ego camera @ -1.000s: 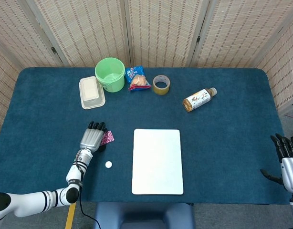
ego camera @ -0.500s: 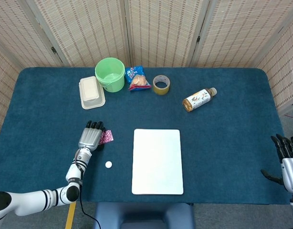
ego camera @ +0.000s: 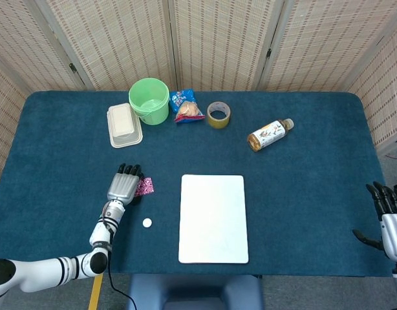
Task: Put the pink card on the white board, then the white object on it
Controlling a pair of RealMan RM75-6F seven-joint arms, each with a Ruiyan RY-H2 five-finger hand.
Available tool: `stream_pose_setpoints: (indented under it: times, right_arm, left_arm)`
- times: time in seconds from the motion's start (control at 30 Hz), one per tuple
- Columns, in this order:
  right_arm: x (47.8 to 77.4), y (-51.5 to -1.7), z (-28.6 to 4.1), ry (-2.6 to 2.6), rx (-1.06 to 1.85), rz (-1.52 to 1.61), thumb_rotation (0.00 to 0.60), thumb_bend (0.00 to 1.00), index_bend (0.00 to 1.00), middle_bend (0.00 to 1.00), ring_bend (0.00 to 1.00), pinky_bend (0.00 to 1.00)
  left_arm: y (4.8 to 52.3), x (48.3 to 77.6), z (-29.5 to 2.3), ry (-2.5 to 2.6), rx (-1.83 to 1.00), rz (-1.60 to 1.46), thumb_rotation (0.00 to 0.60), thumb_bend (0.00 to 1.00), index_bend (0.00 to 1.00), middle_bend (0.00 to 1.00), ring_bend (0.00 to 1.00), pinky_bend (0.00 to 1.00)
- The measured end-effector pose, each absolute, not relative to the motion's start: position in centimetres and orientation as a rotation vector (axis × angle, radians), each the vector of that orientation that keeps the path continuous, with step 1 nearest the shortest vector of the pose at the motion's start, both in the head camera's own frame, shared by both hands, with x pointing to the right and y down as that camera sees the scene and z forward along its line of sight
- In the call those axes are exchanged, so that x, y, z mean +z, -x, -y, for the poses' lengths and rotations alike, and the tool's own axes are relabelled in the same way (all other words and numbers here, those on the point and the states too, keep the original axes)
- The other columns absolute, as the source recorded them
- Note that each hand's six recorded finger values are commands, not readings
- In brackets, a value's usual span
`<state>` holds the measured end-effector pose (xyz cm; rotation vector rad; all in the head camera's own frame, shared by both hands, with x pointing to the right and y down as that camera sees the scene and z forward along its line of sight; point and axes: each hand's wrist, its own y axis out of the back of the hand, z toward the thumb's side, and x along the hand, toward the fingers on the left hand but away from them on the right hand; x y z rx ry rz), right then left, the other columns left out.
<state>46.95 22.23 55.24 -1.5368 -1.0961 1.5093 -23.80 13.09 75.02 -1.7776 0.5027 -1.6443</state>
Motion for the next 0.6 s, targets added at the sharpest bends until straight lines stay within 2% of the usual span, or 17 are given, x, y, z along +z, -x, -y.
stream_pose_setpoints:
  times: [0.6]
  right_arm:
    - [55.2,-46.9,-22.1,1.537,1.508,1.098,0.600,0.15,0.06,0.08,0.06,0.03]
  left_arm:
    - [22.4,73.3,-12.6,1.791,-1.520,-0.507,0.600,0.34,0.36,0.12,0.13,0.00]
